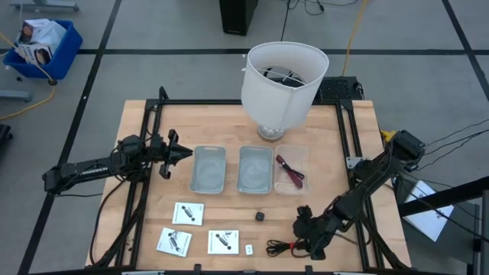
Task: Pick and place items into bin
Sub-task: Put the black charger cable into the transparent bin
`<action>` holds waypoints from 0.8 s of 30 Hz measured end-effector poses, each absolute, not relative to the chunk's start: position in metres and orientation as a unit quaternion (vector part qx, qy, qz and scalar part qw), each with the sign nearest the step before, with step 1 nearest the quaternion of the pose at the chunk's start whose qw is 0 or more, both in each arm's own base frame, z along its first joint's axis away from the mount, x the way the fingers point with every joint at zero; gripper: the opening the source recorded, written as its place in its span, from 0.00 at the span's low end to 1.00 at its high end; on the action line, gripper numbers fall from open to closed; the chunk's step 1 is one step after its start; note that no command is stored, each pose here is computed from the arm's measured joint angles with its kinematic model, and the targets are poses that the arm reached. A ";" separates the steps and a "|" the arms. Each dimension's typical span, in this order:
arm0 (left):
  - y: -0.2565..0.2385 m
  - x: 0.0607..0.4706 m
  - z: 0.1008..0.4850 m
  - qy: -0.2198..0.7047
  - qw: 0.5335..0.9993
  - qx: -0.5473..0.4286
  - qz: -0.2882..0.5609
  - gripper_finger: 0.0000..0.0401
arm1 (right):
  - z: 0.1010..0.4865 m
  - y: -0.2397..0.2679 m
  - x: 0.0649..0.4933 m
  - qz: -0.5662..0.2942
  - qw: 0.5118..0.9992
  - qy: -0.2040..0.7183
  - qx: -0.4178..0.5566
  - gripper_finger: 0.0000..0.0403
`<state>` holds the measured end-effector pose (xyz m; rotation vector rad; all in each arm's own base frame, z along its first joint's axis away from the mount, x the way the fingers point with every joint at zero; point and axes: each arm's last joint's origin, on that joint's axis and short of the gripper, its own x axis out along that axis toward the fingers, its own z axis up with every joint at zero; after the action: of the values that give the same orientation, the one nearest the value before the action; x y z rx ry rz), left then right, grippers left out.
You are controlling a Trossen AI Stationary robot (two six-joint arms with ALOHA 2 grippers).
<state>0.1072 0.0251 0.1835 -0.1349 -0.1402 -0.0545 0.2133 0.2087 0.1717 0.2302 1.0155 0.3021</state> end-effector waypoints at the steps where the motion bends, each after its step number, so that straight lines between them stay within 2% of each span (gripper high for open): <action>1: 0.025 0.107 0.184 -0.070 0.995 -0.067 -0.027 0.12 | 0.167 0.211 0.214 0.145 0.854 0.489 0.106 0.69; 8: 0.025 0.107 0.183 -0.070 0.995 -0.068 -0.027 0.12 | 0.130 0.219 0.218 0.139 0.821 0.545 0.098 0.69; 12: 0.025 0.107 0.184 -0.070 0.995 -0.068 -0.027 0.12 | 0.115 0.220 0.219 0.127 0.810 0.566 0.091 0.64; 16: 0.025 0.107 0.184 -0.070 0.995 -0.067 -0.027 0.12 | 0.107 0.218 0.218 0.119 0.787 0.596 0.106 0.45; 21: 0.025 0.107 0.184 -0.071 0.995 -0.067 -0.027 0.12 | 0.120 0.213 0.220 0.130 0.792 0.586 0.115 0.08; 24: 0.025 0.107 0.184 -0.072 0.995 -0.069 -0.028 0.12 | 0.133 0.207 0.219 0.137 0.800 0.573 0.110 0.07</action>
<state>0.1071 0.0251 0.1840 -0.1384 -0.1447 -0.0553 0.2188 0.2074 0.1329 0.2355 1.2299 0.2932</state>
